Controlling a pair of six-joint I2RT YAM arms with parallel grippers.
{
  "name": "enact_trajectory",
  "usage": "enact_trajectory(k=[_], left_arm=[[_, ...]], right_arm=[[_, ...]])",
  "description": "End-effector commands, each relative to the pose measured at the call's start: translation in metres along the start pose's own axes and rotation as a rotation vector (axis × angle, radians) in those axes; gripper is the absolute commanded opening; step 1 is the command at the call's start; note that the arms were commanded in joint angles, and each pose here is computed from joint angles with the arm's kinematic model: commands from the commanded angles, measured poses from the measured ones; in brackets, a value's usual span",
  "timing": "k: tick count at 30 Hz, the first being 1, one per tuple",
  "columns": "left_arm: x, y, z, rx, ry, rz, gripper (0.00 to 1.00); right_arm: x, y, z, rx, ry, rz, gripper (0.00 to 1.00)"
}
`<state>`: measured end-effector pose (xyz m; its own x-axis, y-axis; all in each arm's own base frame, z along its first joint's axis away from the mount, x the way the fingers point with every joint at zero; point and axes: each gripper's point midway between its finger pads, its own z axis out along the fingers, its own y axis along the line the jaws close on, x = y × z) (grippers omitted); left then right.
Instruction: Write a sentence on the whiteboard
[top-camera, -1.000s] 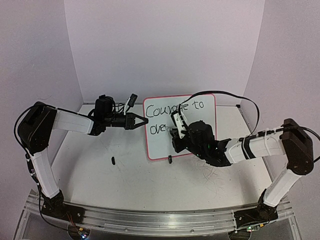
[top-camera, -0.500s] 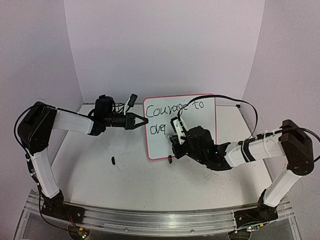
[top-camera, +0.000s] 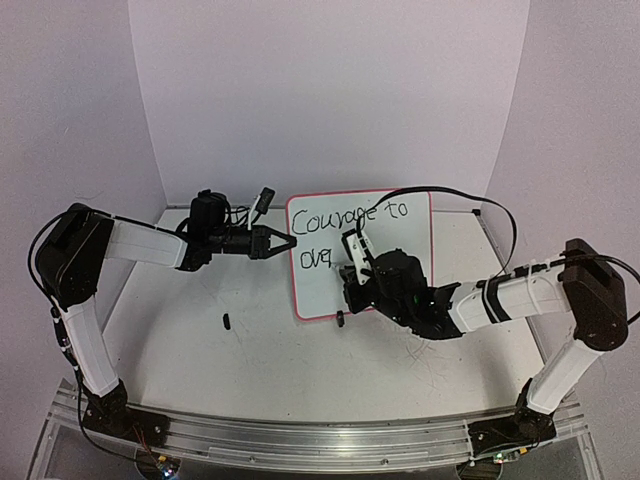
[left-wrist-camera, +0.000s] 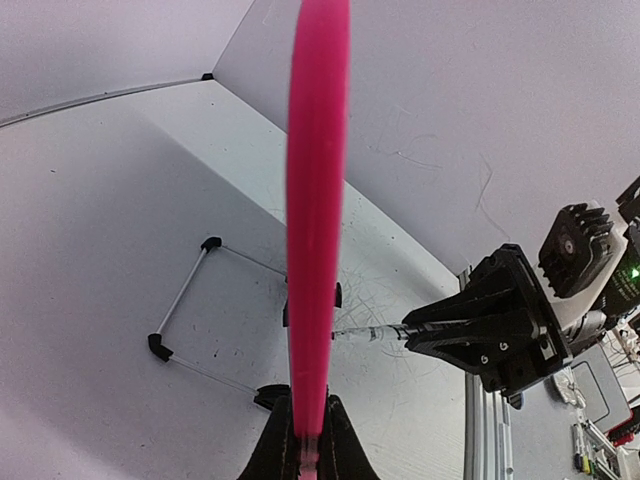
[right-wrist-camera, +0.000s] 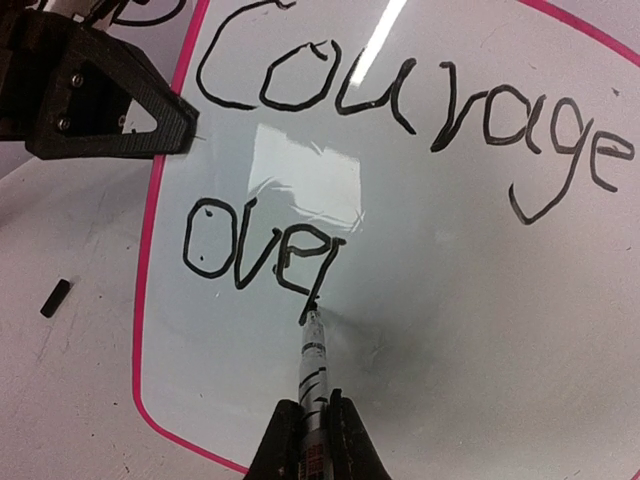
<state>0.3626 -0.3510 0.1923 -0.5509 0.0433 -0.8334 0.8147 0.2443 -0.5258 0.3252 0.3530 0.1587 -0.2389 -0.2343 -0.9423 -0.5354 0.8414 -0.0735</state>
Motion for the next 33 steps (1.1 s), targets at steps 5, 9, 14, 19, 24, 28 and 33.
enact_trajectory(k=[5, 9, 14, 19, 24, 28, 33], left_arm=[[-0.016, -0.025, 0.001, 0.074, -0.016, 0.085, 0.00], [-0.016, -0.025, 0.001, 0.075, -0.017, 0.086, 0.00], [-0.016, -0.025, 0.001, 0.074, -0.017, 0.086, 0.00], [-0.016, -0.025, 0.000, 0.072, -0.018, 0.088, 0.00], [-0.015, -0.024, 0.001, 0.071, -0.015, 0.084, 0.00], [-0.015, -0.025, 0.001, 0.070, -0.017, 0.089, 0.00], [-0.016, -0.026, 0.000, 0.065, -0.021, 0.094, 0.00]], right_arm=[[-0.029, -0.015, 0.008, 0.068, -0.070, 0.024, 0.00], [-0.032, -0.021, 0.007, 0.095, -0.075, 0.031, 0.00], [-0.031, -0.029, 0.002, 0.128, -0.072, 0.047, 0.00], [-0.051, -0.023, -0.021, 0.044, -0.134, 0.066, 0.00], [-0.062, -0.018, -0.042, -0.043, -0.172, 0.058, 0.00], [-0.047, -0.030, -0.036, -0.018, -0.134, 0.019, 0.00], [-0.050, -0.013, -0.026, -0.093, -0.125, -0.016, 0.00]])
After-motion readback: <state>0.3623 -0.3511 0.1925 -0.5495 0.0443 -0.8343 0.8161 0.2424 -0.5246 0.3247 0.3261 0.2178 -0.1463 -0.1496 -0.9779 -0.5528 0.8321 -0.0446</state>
